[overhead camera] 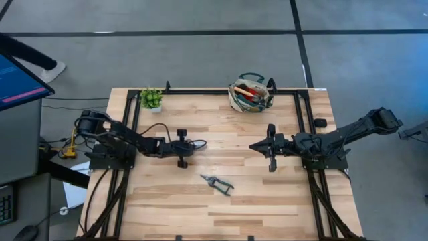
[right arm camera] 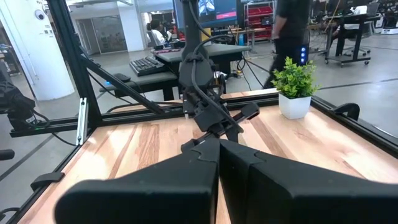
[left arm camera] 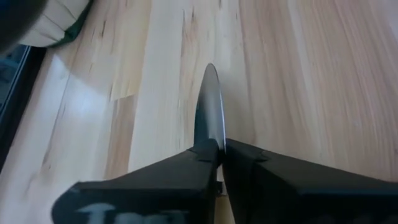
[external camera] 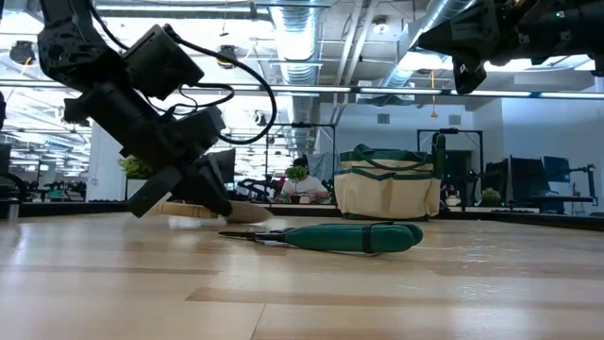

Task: Pick & Place Garden tools in Gardening bag
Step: Put the brown trowel into the gardening bag

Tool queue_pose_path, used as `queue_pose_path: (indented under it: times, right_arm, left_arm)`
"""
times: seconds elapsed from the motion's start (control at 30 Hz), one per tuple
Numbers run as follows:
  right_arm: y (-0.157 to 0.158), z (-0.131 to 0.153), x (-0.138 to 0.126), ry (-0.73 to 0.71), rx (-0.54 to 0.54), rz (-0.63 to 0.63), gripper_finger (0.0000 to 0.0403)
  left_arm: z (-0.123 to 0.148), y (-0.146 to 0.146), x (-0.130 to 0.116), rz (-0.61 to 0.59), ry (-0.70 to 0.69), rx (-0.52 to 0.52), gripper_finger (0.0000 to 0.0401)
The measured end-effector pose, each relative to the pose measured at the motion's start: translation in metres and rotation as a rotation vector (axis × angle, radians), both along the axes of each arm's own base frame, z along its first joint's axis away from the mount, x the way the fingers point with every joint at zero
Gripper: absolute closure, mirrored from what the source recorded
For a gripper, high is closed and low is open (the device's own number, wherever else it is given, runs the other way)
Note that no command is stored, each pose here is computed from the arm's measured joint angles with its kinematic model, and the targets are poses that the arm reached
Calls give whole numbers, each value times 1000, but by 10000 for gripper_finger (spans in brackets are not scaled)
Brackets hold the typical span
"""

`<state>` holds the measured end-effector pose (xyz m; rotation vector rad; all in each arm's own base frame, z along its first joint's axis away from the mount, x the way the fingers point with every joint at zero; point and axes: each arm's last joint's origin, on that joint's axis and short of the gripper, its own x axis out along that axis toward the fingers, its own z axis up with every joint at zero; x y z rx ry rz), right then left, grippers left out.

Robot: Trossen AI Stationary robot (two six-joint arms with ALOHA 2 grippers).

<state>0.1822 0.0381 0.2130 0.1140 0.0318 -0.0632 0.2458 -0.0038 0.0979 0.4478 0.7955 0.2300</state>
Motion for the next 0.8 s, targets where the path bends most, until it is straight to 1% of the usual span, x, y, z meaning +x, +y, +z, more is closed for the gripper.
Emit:
queue_pose_path:
  times: [0.13, 0.3, 0.4, 0.5, 0.67, 0.8]
  right_arm:
    - [0, 0, 0, 1, -3, 0, 403]
    - [0, -3, 0, 27, -10, 0, 403]
    - [0, -6, 0, 57, -17, 0, 403]
    - [0, -7, -1, 75, -27, 1, 403]
    - [-1, -9, 0, 91, -74, 0, 403]
    - [-6, -11, 0, 121, -80, 8, 403]
  left_arm:
    - [3, 6, 4, 8, -56, -24, 399]
    - [10, 25, 10, -1, -176, -137, 400]
    - [16, 39, 12, 23, -252, -152, 400]
    - [24, 50, 15, 12, -351, -172, 400]
    - [40, 66, 18, -42, -535, -237, 400]
    - [51, 80, 17, -75, -664, -272, 400]
